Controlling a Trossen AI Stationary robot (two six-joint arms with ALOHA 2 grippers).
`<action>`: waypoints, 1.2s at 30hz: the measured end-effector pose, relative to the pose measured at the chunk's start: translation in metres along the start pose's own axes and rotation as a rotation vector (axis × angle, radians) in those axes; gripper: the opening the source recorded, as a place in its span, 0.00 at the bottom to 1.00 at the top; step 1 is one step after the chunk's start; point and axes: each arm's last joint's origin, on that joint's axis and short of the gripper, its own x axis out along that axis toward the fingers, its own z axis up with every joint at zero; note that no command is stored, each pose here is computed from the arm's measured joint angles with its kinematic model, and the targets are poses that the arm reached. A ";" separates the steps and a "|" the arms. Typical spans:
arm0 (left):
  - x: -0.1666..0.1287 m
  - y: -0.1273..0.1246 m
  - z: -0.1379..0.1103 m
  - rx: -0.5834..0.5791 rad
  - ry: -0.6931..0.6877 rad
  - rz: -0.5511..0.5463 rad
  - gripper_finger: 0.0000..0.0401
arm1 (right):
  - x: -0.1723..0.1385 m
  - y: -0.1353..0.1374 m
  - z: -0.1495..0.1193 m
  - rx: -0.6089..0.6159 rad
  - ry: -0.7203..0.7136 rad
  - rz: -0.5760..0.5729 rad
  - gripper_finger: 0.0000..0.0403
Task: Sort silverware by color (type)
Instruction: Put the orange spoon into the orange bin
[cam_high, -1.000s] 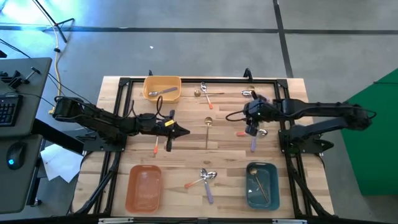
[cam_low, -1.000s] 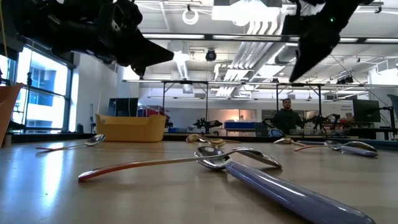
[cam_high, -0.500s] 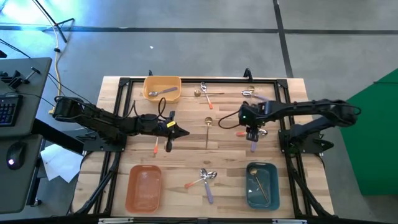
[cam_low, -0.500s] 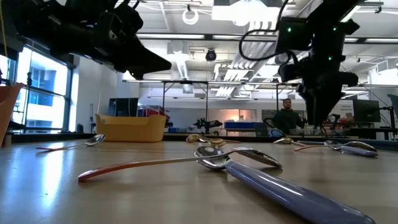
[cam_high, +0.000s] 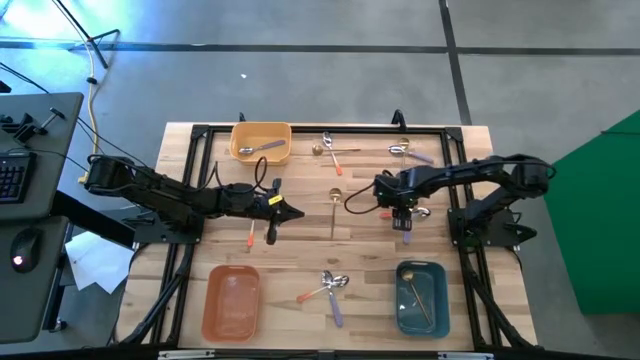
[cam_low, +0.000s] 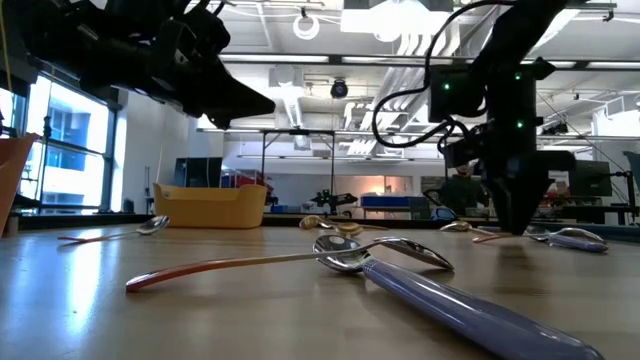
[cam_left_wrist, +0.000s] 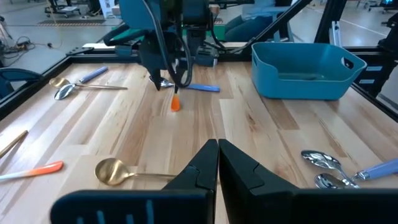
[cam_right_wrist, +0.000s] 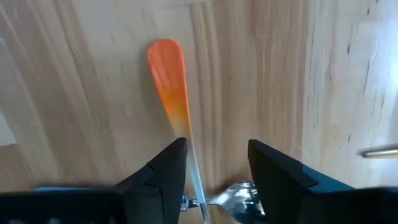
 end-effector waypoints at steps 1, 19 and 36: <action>0.000 0.000 0.000 0.000 0.000 0.000 0.01 | 0.001 0.000 0.000 0.000 0.003 0.001 0.39; 0.000 0.001 -0.002 -0.029 0.023 0.006 0.01 | -0.011 -0.002 0.010 0.047 -0.011 -0.017 0.30; 0.000 0.001 -0.002 -0.028 0.023 0.006 0.01 | -0.001 -0.004 0.001 0.037 0.015 -0.026 0.41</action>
